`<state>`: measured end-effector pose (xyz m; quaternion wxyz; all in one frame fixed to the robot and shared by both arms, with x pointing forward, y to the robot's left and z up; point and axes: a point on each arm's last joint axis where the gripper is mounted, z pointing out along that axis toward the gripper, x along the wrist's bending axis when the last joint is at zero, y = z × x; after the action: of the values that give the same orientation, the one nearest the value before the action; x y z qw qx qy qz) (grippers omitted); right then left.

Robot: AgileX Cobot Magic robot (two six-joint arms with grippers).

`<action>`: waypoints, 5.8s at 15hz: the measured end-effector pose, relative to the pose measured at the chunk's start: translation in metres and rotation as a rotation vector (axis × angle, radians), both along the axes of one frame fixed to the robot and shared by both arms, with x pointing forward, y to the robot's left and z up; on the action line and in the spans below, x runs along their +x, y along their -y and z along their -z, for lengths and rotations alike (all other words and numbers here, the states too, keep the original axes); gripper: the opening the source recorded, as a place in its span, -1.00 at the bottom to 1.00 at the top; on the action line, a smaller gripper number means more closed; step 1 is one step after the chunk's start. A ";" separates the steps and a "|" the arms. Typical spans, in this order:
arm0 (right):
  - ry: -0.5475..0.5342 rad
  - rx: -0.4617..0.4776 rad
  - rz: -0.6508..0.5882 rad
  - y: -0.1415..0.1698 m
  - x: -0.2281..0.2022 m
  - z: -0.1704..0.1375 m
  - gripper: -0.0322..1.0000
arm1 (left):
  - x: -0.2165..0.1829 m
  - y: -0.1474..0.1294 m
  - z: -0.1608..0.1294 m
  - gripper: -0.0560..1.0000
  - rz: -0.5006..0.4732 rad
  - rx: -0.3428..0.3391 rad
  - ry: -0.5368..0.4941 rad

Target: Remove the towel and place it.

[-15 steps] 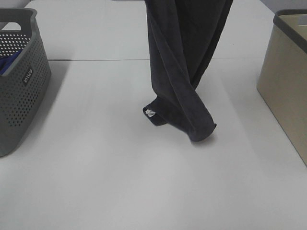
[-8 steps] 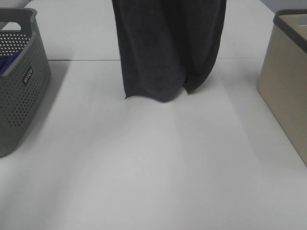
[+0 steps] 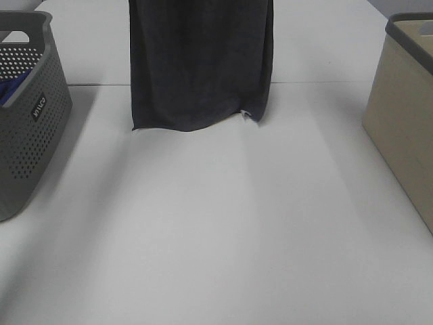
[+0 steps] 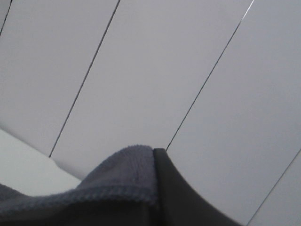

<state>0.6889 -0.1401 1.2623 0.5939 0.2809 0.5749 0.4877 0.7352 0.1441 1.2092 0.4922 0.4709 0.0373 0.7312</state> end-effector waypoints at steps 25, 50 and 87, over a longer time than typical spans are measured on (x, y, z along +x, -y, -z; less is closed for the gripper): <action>0.134 0.232 -0.121 0.017 0.029 0.013 -0.92 | 0.030 -0.010 0.010 -0.89 -0.037 -0.072 0.113; -0.843 0.246 -0.075 0.045 -0.101 -0.023 -0.92 | -0.075 -0.009 -0.039 -0.89 -0.095 -0.344 -1.268; -0.020 0.274 -0.102 0.042 -0.038 -0.048 -0.92 | -0.045 0.001 -0.071 -0.89 0.103 -0.433 -0.479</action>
<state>0.6506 -0.1817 1.3100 0.5187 0.3347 0.5224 0.5882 0.6903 0.1432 1.2798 0.5944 0.5154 0.2827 0.5488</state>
